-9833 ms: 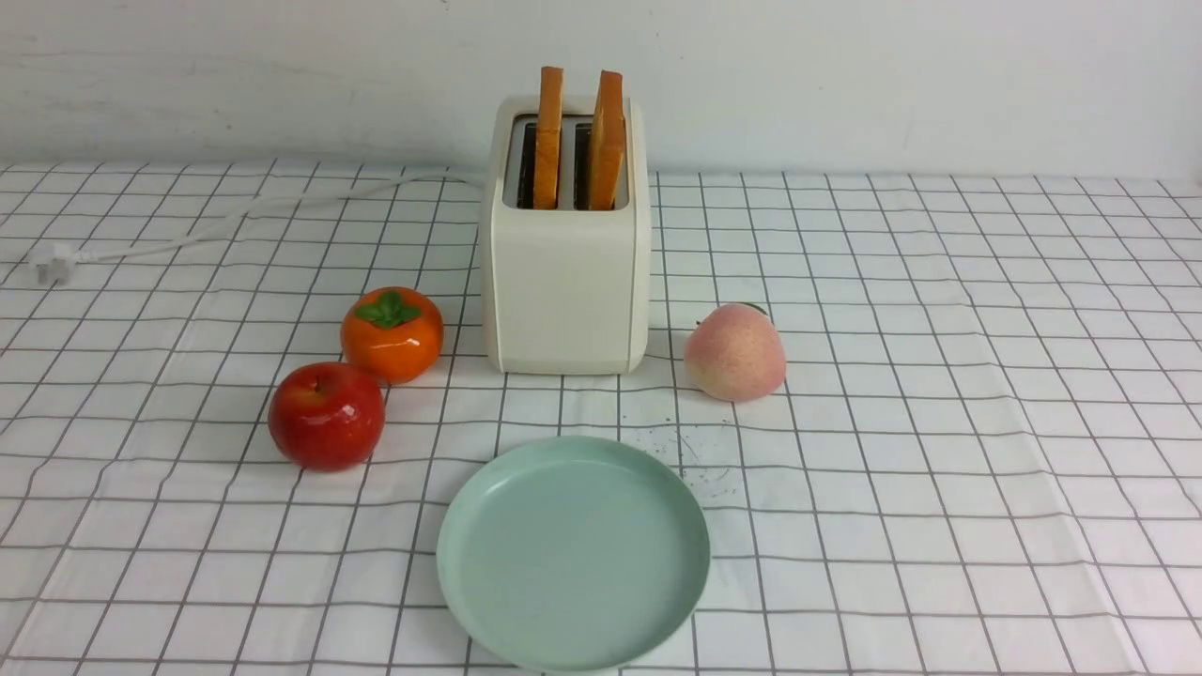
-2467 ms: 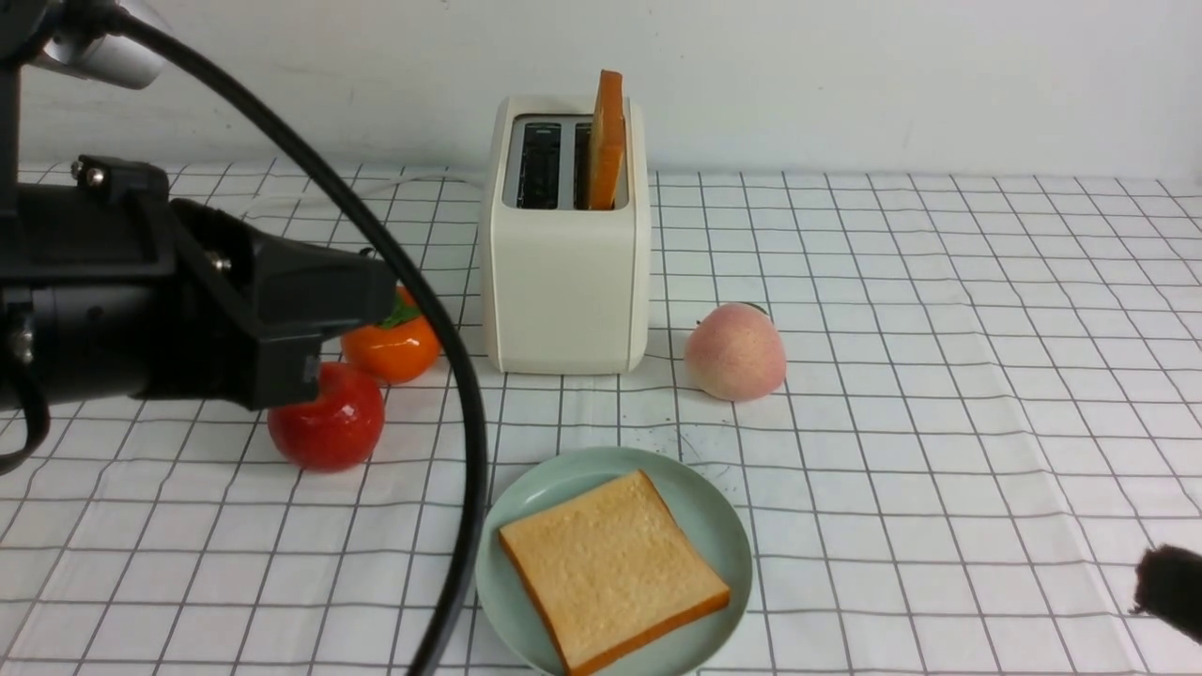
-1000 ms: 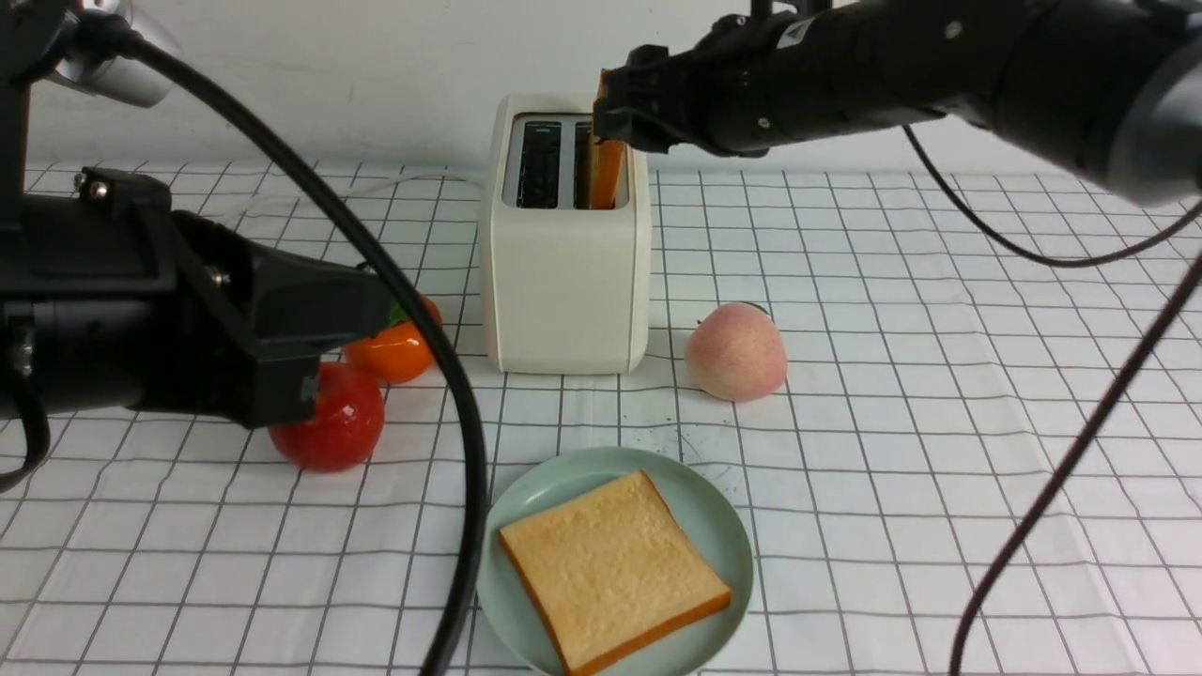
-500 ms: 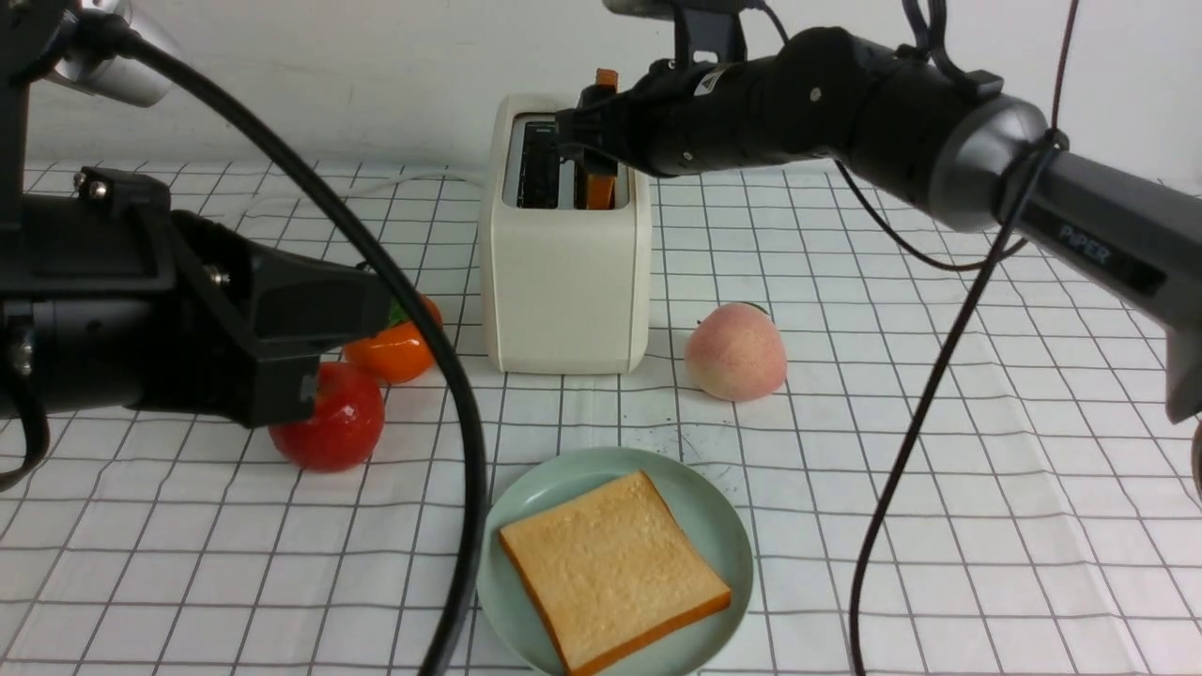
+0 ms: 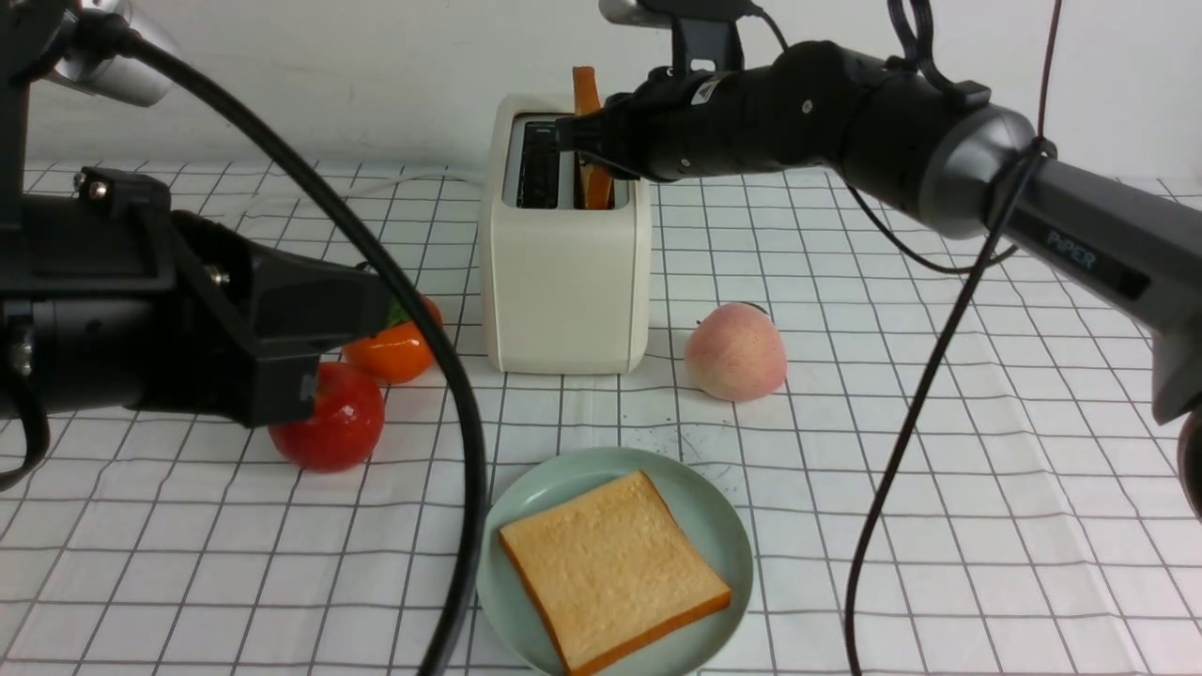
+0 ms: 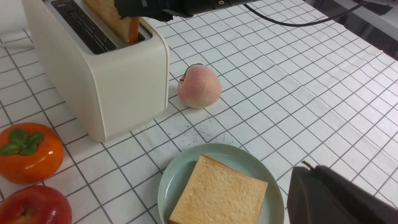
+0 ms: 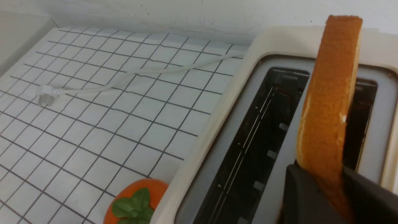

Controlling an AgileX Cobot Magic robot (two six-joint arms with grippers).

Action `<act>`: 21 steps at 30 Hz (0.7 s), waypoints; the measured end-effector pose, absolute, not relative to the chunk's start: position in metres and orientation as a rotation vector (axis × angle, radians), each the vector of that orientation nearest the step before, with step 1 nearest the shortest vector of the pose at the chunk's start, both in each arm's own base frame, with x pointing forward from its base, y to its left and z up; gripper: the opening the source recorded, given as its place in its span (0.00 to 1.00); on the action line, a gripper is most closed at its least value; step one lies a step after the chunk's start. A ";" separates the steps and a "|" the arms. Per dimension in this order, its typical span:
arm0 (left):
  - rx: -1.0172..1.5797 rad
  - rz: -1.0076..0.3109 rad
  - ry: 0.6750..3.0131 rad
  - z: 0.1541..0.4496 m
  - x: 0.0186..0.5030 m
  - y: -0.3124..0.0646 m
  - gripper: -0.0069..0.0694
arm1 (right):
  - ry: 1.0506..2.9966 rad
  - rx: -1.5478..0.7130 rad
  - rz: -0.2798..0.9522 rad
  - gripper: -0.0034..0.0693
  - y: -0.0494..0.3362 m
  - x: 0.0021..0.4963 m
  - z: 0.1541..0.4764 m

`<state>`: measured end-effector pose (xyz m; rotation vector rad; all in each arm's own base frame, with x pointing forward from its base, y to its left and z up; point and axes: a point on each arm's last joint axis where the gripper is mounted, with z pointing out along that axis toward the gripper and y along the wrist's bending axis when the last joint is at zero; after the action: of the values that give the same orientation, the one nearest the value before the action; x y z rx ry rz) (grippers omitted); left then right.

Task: Take toasted bread from bread machine on white checkered table place on plate.
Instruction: 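Grasp the toast slice in the toaster and pull it up out of the slot with the right gripper, then place the held slice of bread on top of the slice on the plate with the right gripper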

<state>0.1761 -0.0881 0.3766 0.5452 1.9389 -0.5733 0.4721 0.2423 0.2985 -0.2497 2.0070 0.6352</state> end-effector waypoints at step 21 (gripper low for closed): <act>0.556 -0.579 1.949 0.376 0.175 -0.089 0.07 | 1.976 -0.525 0.677 0.18 0.201 0.353 0.460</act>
<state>0.1752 -0.0885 0.3756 0.5563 1.9488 -0.5791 0.3531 0.2006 0.4598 -0.5250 1.9756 0.6769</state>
